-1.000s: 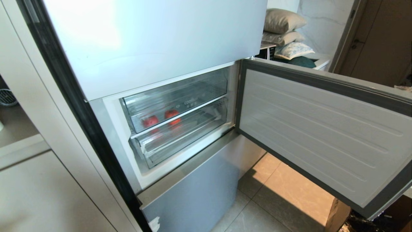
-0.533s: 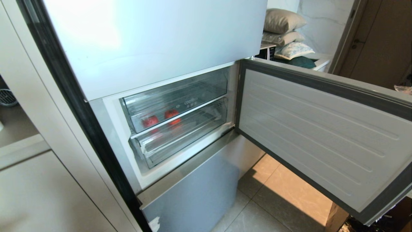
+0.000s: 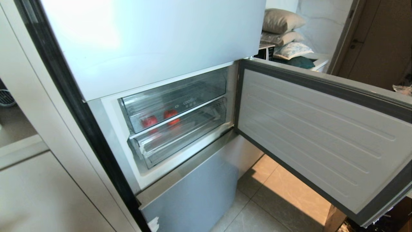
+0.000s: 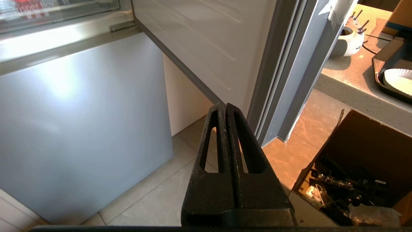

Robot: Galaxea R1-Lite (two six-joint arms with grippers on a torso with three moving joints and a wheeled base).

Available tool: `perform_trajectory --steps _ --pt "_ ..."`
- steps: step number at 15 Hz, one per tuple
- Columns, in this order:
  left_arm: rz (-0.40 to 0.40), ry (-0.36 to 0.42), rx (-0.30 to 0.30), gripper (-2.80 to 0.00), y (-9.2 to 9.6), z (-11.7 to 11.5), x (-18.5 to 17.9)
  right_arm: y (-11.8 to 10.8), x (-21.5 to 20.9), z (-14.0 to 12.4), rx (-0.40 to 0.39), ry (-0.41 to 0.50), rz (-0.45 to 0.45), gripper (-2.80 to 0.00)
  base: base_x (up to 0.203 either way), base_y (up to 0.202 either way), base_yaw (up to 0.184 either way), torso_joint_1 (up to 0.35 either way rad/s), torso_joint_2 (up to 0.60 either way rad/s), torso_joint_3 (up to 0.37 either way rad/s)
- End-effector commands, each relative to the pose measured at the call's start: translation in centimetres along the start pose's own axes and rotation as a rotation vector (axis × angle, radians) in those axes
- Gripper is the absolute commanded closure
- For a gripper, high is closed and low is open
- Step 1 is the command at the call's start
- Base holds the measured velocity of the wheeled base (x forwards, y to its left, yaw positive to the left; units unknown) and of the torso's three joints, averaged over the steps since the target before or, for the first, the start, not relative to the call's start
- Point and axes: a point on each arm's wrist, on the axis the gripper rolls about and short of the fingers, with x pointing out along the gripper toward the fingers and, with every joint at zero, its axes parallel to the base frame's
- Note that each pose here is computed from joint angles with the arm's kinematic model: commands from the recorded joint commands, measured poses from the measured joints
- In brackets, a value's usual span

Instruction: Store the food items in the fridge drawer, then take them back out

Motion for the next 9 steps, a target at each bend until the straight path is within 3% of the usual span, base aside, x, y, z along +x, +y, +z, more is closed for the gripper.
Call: perform_trajectory --steps 1,9 --pt "0.001 0.001 0.0 0.0 0.0 -0.02 0.0 0.0 0.01 0.0 0.002 0.001 -0.001 0.0 -0.001 -0.002 0.084 0.012 0.0 0.002" --pt "0.001 0.001 0.0 0.0 0.0 -0.02 0.0 -0.01 0.01 0.02 0.014 0.0 -0.004 0.0 0.001 -0.008 0.173 0.001 0.0 0.003"
